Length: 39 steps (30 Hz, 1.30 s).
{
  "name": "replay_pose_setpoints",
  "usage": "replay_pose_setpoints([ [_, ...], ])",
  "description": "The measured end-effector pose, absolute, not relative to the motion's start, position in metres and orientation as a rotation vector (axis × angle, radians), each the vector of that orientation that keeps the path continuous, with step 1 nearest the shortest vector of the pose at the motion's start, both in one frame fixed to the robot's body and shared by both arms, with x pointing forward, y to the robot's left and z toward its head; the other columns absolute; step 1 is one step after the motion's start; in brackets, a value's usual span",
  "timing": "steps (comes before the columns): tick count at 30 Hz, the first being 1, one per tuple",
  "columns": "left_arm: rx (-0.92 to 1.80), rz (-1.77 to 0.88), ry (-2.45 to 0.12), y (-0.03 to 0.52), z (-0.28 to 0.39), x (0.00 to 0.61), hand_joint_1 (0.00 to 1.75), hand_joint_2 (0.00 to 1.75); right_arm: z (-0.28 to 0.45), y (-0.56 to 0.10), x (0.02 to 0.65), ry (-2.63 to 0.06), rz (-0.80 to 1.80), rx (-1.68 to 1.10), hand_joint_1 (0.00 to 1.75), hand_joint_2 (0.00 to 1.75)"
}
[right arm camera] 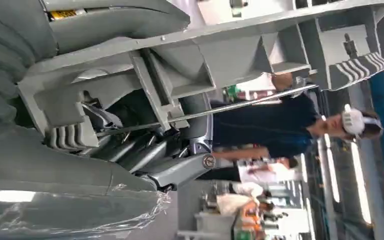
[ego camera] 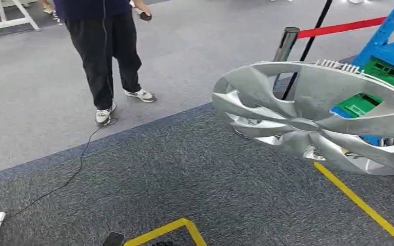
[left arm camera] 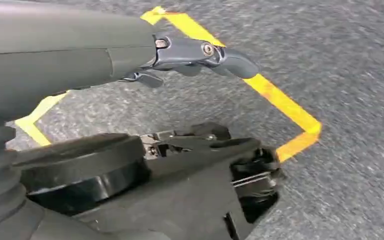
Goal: Take the parts from the cabinet and place them on the table.
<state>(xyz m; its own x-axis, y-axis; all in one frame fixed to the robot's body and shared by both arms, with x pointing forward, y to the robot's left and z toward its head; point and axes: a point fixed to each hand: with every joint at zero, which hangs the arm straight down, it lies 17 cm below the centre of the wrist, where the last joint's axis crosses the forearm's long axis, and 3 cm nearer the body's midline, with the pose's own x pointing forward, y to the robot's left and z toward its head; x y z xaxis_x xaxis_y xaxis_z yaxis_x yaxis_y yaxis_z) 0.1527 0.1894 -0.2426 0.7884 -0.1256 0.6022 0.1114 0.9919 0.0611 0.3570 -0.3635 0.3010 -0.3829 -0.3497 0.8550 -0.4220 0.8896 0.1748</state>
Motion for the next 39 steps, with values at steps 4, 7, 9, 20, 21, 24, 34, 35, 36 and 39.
replay_pose_setpoints([
  [4, 0.021, -0.131, -0.652, 0.189, -0.242, 0.154, 0.00, 1.75, 0.300, -0.364, 0.357, -2.002, 0.090, 0.559, 1.75, 1.75],
  [7, 0.017, -0.135, -0.653, 0.188, -0.242, 0.153, 0.00, 1.75, 0.299, -0.362, 0.357, -1.996, 0.094, 0.560, 1.75, 1.75],
  [9, 0.015, -0.135, -0.656, 0.187, -0.242, 0.154, 0.00, 1.75, 0.298, -0.360, 0.357, -1.993, 0.098, 0.563, 1.75, 1.75],
  [20, 0.019, -0.135, -0.670, 0.188, -0.240, 0.162, 0.00, 1.75, 0.289, -0.361, 0.354, -1.967, 0.103, 0.562, 1.75, 1.75],
  [21, 0.018, -0.135, -0.667, 0.187, -0.240, 0.160, 0.00, 1.75, 0.287, -0.361, 0.353, -1.964, 0.102, 0.561, 1.75, 1.75],
  [24, 0.018, -0.136, -0.662, 0.187, -0.241, 0.156, 0.00, 1.75, 0.288, -0.361, 0.353, -1.963, 0.110, 0.558, 1.75, 1.75],
  [34, 0.008, -0.134, -0.676, 0.182, -0.238, 0.163, 0.00, 1.75, 0.290, -0.364, 0.353, -1.959, 0.130, 0.547, 1.75, 1.75],
  [35, 0.008, -0.134, -0.679, 0.182, -0.237, 0.165, 0.00, 1.75, 0.291, -0.365, 0.353, -1.960, 0.132, 0.545, 1.75, 1.75],
  [36, 0.008, -0.134, -0.679, 0.182, -0.237, 0.165, 0.00, 1.75, 0.291, -0.364, 0.353, -1.961, 0.133, 0.545, 1.75, 1.75],
  [39, 0.009, -0.135, -0.676, 0.183, -0.238, 0.162, 0.00, 1.75, 0.293, -0.364, 0.354, -1.965, 0.139, 0.544, 1.75, 1.75],
])
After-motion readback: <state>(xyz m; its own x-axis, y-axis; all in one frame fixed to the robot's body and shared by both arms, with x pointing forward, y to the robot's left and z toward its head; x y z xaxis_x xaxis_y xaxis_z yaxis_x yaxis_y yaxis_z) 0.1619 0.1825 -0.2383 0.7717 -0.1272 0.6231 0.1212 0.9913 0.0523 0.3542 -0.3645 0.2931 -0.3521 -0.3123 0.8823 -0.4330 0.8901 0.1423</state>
